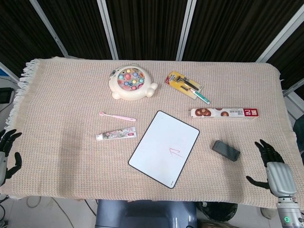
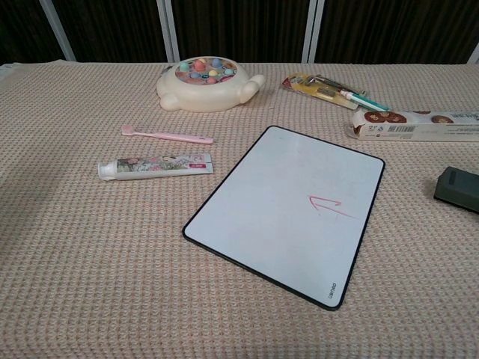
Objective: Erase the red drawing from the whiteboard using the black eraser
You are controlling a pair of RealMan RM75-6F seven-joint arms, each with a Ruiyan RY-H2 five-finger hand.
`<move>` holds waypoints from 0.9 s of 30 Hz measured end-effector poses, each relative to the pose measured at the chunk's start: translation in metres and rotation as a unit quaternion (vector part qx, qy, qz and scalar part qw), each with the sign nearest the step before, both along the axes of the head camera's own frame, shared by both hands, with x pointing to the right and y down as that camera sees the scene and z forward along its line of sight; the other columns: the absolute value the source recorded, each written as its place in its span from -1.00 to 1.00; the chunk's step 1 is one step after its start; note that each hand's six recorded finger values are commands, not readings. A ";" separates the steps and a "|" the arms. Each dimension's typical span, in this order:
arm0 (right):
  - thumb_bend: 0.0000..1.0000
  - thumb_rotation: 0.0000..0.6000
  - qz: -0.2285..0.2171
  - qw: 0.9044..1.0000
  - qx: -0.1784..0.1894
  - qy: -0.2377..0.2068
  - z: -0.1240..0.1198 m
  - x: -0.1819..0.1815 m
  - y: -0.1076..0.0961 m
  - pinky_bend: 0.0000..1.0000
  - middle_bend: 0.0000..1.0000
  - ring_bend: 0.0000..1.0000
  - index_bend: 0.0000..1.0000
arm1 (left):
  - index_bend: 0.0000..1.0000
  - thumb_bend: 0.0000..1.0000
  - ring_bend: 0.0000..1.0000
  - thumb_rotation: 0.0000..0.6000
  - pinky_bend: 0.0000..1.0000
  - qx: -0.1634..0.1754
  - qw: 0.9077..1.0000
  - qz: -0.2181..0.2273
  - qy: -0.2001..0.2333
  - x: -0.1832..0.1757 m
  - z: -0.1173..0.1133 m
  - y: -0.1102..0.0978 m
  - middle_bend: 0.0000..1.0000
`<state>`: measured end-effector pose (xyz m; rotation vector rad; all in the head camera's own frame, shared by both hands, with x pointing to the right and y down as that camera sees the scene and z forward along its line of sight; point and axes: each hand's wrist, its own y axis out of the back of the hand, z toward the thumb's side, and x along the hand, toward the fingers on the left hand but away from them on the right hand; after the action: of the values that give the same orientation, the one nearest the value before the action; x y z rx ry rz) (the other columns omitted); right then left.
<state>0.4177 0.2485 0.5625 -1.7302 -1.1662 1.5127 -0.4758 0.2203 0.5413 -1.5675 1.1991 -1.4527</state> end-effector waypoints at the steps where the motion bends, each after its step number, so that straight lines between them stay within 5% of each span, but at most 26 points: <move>1: -0.89 1.00 0.001 1.000 -0.011 -0.004 0.003 -0.001 0.000 -0.67 -0.88 -0.84 -1.00 | -0.68 0.28 -0.95 1.00 -0.99 -0.001 1.000 0.001 0.000 0.000 0.001 0.000 -0.82; 5: -0.90 1.00 0.018 0.998 -0.057 -0.006 0.020 0.002 -0.004 -0.67 -0.71 -0.69 -1.00 | -0.68 0.27 -0.95 1.00 -0.99 -0.005 1.000 0.004 0.001 0.002 0.002 0.000 -0.82; 15: -0.80 1.00 0.073 0.994 -0.081 -0.004 0.062 -0.010 -0.039 -0.67 -0.64 -0.63 -0.99 | -0.68 0.28 -0.95 1.00 -0.99 -0.006 1.000 -0.004 0.003 -0.001 0.001 0.000 -0.82; 27: -0.60 1.00 0.091 0.990 -0.109 0.006 0.102 -0.037 -0.057 -0.67 -0.40 -0.45 -0.52 | -0.68 0.27 -0.95 1.00 -0.99 -0.009 1.000 -0.007 0.004 -0.002 0.002 -0.001 -0.82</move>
<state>0.3803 0.1914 0.6647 -1.7908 -1.2190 1.8150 -0.4781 0.2190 0.5431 -1.5807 1.2062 -1.4721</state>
